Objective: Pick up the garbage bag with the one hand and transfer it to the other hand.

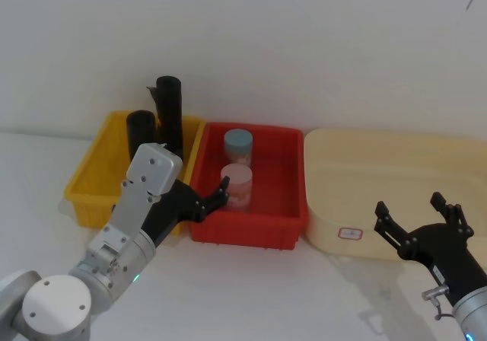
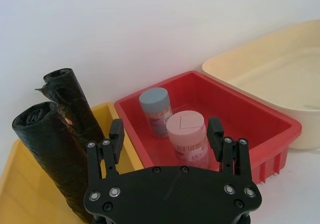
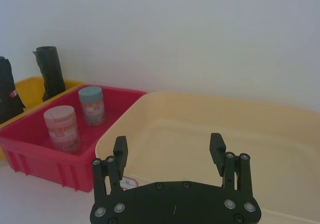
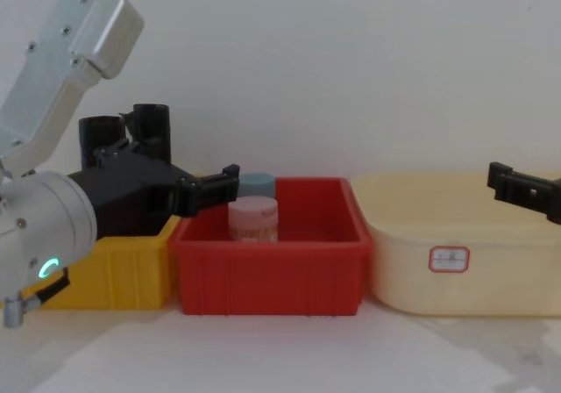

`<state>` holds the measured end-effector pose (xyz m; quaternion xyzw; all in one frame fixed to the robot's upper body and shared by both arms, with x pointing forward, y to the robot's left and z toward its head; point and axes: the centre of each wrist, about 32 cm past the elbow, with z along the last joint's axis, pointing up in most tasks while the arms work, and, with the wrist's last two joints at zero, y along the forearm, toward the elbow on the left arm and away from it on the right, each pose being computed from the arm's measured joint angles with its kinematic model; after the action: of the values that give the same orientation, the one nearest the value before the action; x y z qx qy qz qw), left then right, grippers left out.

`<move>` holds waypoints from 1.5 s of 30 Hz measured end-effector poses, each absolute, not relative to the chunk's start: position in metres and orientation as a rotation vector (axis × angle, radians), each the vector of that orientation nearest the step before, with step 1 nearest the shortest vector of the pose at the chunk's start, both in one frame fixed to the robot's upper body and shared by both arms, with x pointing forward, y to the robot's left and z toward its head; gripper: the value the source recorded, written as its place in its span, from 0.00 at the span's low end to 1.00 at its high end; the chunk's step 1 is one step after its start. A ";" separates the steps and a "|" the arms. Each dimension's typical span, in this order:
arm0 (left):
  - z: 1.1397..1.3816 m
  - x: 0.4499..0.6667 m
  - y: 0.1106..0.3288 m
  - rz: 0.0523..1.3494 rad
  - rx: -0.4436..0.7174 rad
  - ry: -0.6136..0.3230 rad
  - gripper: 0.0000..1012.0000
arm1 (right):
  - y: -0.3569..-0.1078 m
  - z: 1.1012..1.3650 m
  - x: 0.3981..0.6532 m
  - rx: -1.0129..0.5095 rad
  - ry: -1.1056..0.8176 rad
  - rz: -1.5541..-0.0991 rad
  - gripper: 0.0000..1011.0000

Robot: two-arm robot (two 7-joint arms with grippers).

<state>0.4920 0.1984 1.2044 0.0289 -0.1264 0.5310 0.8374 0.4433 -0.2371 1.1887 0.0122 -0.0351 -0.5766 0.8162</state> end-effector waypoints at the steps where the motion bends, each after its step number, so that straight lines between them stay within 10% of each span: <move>1: 1.204 0.492 0.198 1.124 0.061 -0.268 0.99 | -0.237 1.189 0.443 0.026 -0.075 -1.229 0.99; 27: 1.204 0.492 0.198 1.124 0.061 -0.268 0.99 | -0.236 1.192 0.445 0.017 -0.073 -1.228 0.99; 45: 1.204 0.492 0.198 1.124 0.061 -0.268 0.99 | -0.219 1.244 0.464 -0.124 0.037 -1.174 0.99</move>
<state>0.4920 0.1984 1.2044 0.0289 -0.1265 0.5311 0.8373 0.4645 -0.2193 1.2443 -0.0584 0.0173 -0.5533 0.8308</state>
